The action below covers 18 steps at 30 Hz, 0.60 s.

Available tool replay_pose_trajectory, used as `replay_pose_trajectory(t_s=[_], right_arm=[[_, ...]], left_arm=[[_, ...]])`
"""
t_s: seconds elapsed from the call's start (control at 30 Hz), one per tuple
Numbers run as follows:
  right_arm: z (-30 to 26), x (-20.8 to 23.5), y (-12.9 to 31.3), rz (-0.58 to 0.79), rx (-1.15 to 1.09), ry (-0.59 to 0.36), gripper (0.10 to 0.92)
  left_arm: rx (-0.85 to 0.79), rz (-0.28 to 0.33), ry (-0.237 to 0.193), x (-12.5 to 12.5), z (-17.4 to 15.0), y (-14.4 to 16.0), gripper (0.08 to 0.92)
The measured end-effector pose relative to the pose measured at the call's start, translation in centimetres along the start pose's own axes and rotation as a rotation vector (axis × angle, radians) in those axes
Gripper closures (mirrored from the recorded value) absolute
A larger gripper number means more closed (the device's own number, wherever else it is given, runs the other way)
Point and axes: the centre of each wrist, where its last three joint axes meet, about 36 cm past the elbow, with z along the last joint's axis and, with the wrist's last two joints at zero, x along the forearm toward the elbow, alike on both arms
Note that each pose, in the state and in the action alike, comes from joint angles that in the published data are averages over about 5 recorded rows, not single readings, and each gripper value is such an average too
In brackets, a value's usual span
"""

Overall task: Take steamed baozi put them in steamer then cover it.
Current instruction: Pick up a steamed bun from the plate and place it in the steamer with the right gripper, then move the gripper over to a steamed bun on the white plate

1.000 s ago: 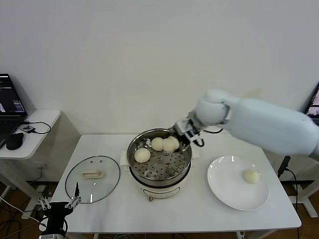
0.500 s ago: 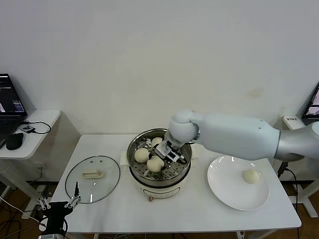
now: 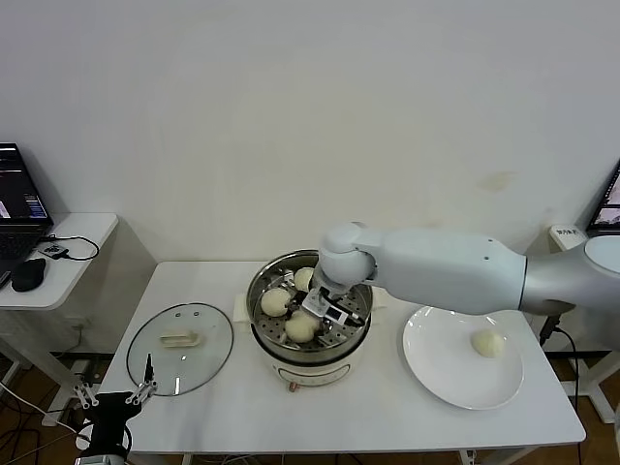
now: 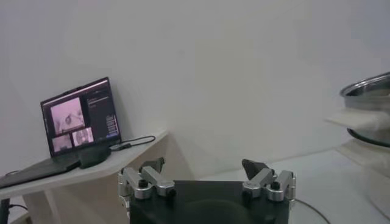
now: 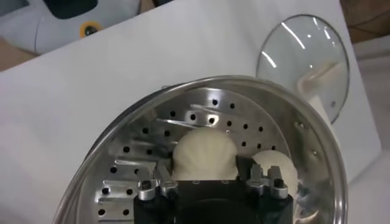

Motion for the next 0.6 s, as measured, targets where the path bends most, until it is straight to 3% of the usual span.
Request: replay_pose_trajectory(t_s=[0.17,0.6], right_arm=[[0.3,1.6,0.0,0.036,-0.002,0.002,0.203],[4.0,10.2,3.1,0.134,-0.204,0.054,0.200]], left_arm=[[-0.003,0.002,0.001,0.0,0.1,0.1,0.177],[-0.017,0.006,-0.001,-0.4,0.2,0.6,0.177]])
